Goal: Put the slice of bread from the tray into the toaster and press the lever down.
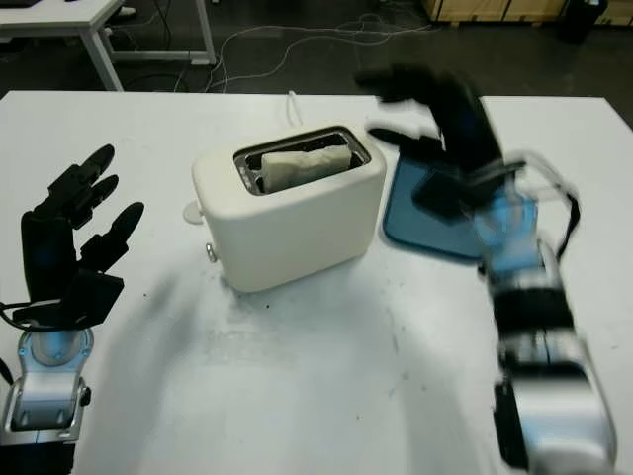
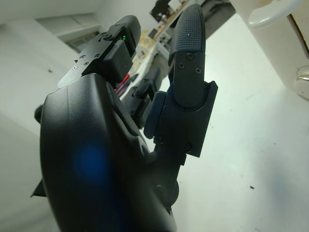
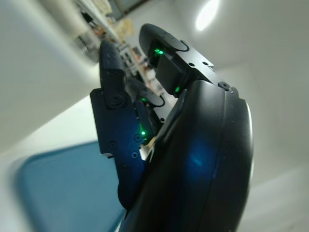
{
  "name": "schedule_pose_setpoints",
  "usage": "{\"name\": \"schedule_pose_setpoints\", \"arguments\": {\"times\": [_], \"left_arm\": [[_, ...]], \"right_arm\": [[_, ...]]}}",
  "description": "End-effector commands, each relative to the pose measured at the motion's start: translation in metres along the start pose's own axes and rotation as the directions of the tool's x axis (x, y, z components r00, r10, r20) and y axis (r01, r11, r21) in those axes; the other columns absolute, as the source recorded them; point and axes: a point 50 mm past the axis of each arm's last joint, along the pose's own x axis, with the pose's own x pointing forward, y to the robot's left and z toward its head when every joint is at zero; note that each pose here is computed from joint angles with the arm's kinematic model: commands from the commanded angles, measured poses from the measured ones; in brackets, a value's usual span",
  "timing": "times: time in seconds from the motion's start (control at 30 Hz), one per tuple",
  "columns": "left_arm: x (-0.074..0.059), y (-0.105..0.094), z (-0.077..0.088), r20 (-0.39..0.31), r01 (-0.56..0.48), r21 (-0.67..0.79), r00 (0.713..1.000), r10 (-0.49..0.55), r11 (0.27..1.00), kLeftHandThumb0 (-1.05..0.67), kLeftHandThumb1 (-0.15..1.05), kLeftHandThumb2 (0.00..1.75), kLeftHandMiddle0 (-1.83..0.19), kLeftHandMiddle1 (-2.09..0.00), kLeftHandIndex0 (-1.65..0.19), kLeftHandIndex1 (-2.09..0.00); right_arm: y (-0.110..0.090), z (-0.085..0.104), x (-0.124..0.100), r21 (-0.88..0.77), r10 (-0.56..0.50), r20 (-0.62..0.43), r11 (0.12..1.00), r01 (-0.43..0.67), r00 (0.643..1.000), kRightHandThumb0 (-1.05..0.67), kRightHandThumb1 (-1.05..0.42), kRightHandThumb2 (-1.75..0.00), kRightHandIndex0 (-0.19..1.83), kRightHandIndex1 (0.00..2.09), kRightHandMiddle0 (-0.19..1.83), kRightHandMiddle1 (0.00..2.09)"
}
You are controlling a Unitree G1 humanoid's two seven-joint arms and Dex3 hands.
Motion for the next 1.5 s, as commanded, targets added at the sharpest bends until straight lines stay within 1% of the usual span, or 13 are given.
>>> {"name": "schedule_pose_setpoints", "arguments": {"times": [0.0,0.1,0.2,0.4,0.57,0.7,0.83,0.97,1.07,1.23,1.37,1.43,1.47], "left_arm": [[0.001,-0.001,0.001,0.009,0.011,0.006,1.000,-0.011,1.000,-0.66,0.92,0.23,-0.74,0.00,-0.59,0.00],[0.001,-0.001,0.000,0.008,0.018,0.016,1.000,-0.018,1.000,-0.66,0.92,0.23,-0.74,0.00,-0.59,0.00],[0.001,0.000,-0.001,0.009,0.020,0.024,1.000,-0.020,1.000,-0.66,0.92,0.23,-0.73,0.00,-0.59,0.00],[0.002,0.005,0.000,0.012,0.037,0.062,0.999,-0.038,0.997,-0.67,0.92,0.25,-0.73,0.00,-0.59,0.00],[0.003,0.010,0.003,0.038,0.052,0.118,0.998,-0.057,0.992,-0.67,0.92,0.24,-0.73,0.00,-0.60,-0.01],[0.005,0.016,0.007,0.055,0.087,0.197,0.993,-0.100,0.976,-0.67,0.92,0.23,-0.74,-0.01,-0.61,-0.01],[0.004,0.020,0.010,0.084,0.110,0.272,0.987,-0.137,0.956,-0.65,0.92,0.20,-0.75,-0.01,-0.63,-0.01],[0.004,0.021,0.013,0.117,0.125,0.333,0.978,-0.172,0.934,-0.62,0.92,0.16,-0.79,-0.03,-0.67,-0.03],[0.004,0.022,0.014,0.162,0.128,0.384,0.966,-0.204,0.915,-0.56,0.92,0.13,-0.85,-0.06,-0.72,-0.05],[0.004,0.023,0.017,0.246,0.147,0.477,0.924,-0.292,0.866,-0.42,0.92,0.15,-0.98,-0.12,-0.87,-0.10],[0.001,0.019,0.028,0.306,0.078,0.576,0.902,-0.303,0.814,-0.41,0.92,0.10,-1.09,-0.21,-0.99,-0.11],[-0.004,0.015,0.034,0.324,0.045,0.592,0.901,-0.288,0.805,-0.40,0.92,0.11,-1.10,-0.33,-1.04,-0.08],[-0.006,0.013,0.037,0.325,0.037,0.591,0.903,-0.281,0.806,-0.39,0.92,0.13,-1.04,-0.47,-1.06,-0.06]], "right_arm": [[-0.002,-0.004,-0.015,0.065,-0.090,-0.028,0.994,0.092,0.996,-0.29,-0.92,-0.31,0.78,0.13,0.73,0.00],[0.003,-0.011,-0.038,0.134,-0.173,-0.094,0.974,0.184,0.981,-0.31,-0.92,-0.30,0.78,0.10,0.73,0.00],[0.008,-0.015,-0.057,0.113,-0.225,-0.149,0.963,0.243,0.963,-0.36,-0.92,-0.32,0.77,0.07,0.72,0.00],[0.020,-0.017,-0.077,0.097,-0.306,-0.210,0.939,0.331,0.929,-0.42,-0.92,-0.32,0.87,0.05,0.76,0.02],[0.030,-0.019,-0.079,0.041,-0.346,-0.215,0.931,0.363,0.913,-0.40,-0.92,-0.22,0.94,0.04,0.81,0.02],[0.034,-0.021,-0.076,-0.113,-0.347,-0.151,0.936,0.333,0.926,-0.36,-0.92,-0.08,1.03,0.04,0.86,0.02],[0.037,-0.023,-0.075,-0.173,-0.332,-0.129,0.935,0.309,0.934,-0.37,-0.92,-0.04,1.05,0.03,0.89,0.02],[0.038,-0.023,-0.074,-0.176,-0.330,-0.122,0.935,0.306,0.936,-0.36,-0.91,-0.01,1.10,0.05,0.94,0.03],[0.039,-0.024,-0.073,-0.135,-0.321,-0.140,0.943,0.304,0.937,-0.34,-0.92,-0.01,1.11,0.05,0.95,0.03],[0.036,-0.025,-0.073,-0.081,-0.327,-0.158,0.945,0.318,0.932,-0.34,-0.92,-0.02,1.12,0.05,0.96,0.02],[0.035,-0.025,-0.073,-0.076,-0.342,-0.143,0.939,0.334,0.929,-0.32,-0.92,-0.03,1.13,0.05,0.97,0.02],[0.034,-0.025,-0.073,-0.078,-0.348,-0.142,0.937,0.340,0.927,-0.31,-0.92,-0.03,1.13,0.04,0.97,0.01],[0.034,-0.026,-0.073,-0.078,-0.350,-0.146,0.937,0.342,0.925,-0.31,-0.92,-0.03,1.12,0.04,0.97,0.01]]}}
